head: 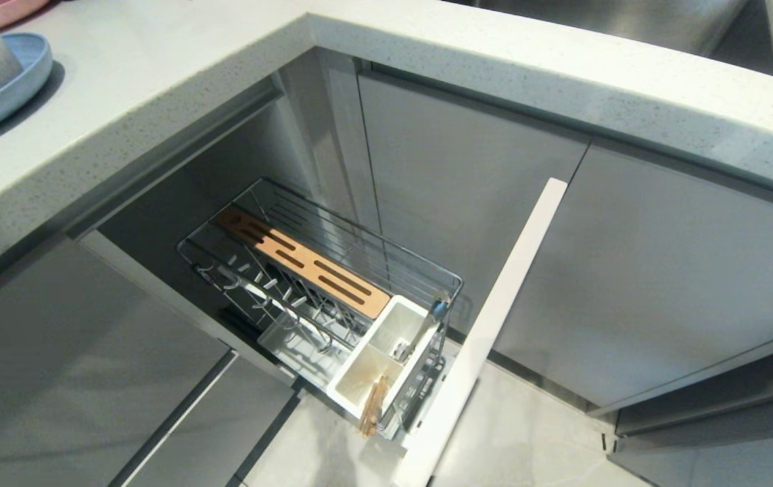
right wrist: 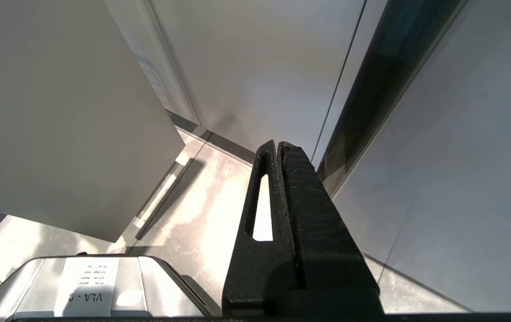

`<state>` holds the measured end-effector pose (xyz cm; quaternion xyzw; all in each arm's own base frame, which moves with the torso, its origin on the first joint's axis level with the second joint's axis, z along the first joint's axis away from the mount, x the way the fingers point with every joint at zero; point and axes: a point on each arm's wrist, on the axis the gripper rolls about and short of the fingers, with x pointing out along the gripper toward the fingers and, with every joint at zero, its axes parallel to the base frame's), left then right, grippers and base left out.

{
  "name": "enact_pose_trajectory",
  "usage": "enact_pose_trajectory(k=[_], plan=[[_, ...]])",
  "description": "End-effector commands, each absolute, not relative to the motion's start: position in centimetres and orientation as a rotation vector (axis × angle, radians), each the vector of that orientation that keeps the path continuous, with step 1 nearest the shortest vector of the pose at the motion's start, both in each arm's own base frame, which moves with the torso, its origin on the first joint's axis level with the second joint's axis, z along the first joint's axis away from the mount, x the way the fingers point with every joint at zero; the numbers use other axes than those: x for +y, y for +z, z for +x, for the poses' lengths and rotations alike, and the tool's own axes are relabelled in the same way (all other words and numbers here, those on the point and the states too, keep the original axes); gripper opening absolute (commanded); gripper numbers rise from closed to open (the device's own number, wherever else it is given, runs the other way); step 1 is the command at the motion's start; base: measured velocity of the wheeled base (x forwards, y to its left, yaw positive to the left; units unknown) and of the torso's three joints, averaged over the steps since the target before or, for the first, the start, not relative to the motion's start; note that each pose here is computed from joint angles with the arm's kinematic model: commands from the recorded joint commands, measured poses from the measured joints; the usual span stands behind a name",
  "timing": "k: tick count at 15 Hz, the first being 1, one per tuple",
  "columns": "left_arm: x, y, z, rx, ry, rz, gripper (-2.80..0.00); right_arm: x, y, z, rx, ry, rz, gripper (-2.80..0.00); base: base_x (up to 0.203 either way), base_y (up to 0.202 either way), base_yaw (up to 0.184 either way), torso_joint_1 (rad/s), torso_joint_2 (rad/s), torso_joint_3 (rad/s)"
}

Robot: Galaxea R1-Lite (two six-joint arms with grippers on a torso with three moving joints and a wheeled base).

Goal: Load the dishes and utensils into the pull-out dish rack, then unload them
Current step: Take the spoon out of the cupboard

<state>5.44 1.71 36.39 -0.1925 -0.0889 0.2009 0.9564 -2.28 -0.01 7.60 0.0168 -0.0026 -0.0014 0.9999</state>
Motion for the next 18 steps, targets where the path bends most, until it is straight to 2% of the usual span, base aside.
enact_pose_trajectory(k=[1,18], plan=[[2.0,35.9,6.8,-0.153,0.415,-0.395,-2.8,0.0,7.5,-2.3,-0.008,-0.002,0.034,-2.8,0.0,0.0,0.0,0.0,0.0,0.0],[2.7,35.2,8.8,-0.152,0.438,-0.435,-2.8,0.0,7.5,-2.3,-0.008,-0.002,0.034,-2.8,0.0,0.0,0.0,0.0,0.0,0.0]])
